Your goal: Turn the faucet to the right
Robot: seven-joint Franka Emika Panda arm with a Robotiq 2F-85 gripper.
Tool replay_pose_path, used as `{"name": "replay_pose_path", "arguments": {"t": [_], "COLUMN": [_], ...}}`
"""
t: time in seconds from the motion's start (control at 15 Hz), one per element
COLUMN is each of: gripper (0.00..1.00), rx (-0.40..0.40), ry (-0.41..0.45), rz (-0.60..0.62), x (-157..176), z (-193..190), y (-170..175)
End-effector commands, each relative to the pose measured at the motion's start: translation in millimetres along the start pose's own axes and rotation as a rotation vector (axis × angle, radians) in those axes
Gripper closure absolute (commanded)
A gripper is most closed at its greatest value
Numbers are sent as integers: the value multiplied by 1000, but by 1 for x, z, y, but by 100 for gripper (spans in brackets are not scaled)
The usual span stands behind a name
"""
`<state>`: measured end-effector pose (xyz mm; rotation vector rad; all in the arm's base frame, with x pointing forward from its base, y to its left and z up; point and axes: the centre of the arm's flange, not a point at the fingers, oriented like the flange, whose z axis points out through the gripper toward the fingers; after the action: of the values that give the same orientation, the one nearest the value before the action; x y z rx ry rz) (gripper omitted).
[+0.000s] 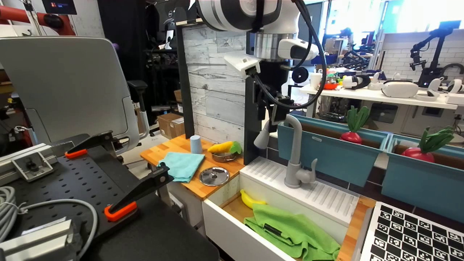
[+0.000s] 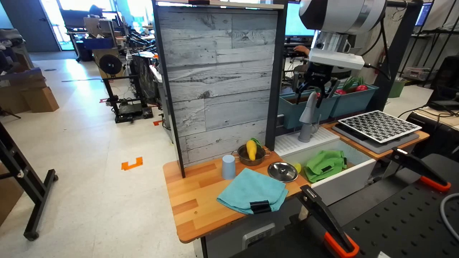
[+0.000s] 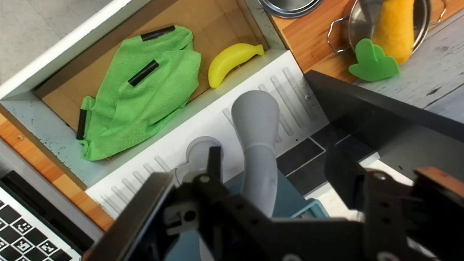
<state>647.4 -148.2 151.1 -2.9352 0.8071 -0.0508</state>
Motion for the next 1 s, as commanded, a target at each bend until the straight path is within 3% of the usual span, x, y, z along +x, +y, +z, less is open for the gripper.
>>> {"name": "replay_pose_path", "arguments": {"t": [0.0,0.27,0.4,0.47,0.93], "gripper": [58,88,98,94,94], "rx": [11,10,8,6,-5], "ry": [1,14,-14,-18,-14], "rz": [18,-1,-34,-49,-148], "x": [13,3,-1,-4,-9], "z": [6,5,4,4,4], "y": [-9,-7,-3,1,32]}}
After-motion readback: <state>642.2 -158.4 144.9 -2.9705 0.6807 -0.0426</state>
